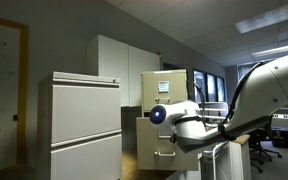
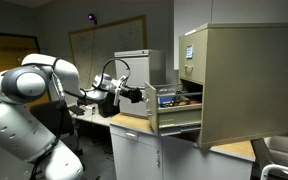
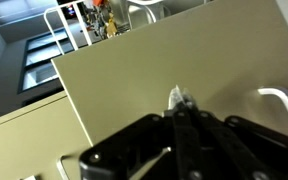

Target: Close the bottom drawer

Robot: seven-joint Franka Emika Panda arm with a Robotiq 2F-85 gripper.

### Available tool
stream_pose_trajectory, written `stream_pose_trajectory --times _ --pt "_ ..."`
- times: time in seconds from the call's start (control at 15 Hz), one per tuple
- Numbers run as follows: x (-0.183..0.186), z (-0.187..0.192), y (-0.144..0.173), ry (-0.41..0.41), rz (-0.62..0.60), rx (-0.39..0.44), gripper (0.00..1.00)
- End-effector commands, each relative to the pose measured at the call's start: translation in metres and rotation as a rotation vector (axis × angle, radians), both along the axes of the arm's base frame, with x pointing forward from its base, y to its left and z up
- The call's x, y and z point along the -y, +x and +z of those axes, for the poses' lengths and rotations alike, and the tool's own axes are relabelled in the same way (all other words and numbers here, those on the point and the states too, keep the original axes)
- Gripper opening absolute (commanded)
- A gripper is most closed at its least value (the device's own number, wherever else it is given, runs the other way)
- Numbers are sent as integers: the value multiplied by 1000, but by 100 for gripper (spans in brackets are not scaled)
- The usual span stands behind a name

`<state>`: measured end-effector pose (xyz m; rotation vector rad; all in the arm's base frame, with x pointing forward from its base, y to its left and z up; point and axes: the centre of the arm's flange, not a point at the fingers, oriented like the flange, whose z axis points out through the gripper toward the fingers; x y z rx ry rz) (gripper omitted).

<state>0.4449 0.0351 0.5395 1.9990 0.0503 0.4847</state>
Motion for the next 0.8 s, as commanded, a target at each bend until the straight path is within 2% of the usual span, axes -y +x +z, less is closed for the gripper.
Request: stream_pose_trajectory --times 0.0,0.33,0.73 --pt "29 0 53 -51 -6 28 0" --pt "86 -11 116 44 -41 12 0" --pt "175 -21 175 33 -163 18 0"
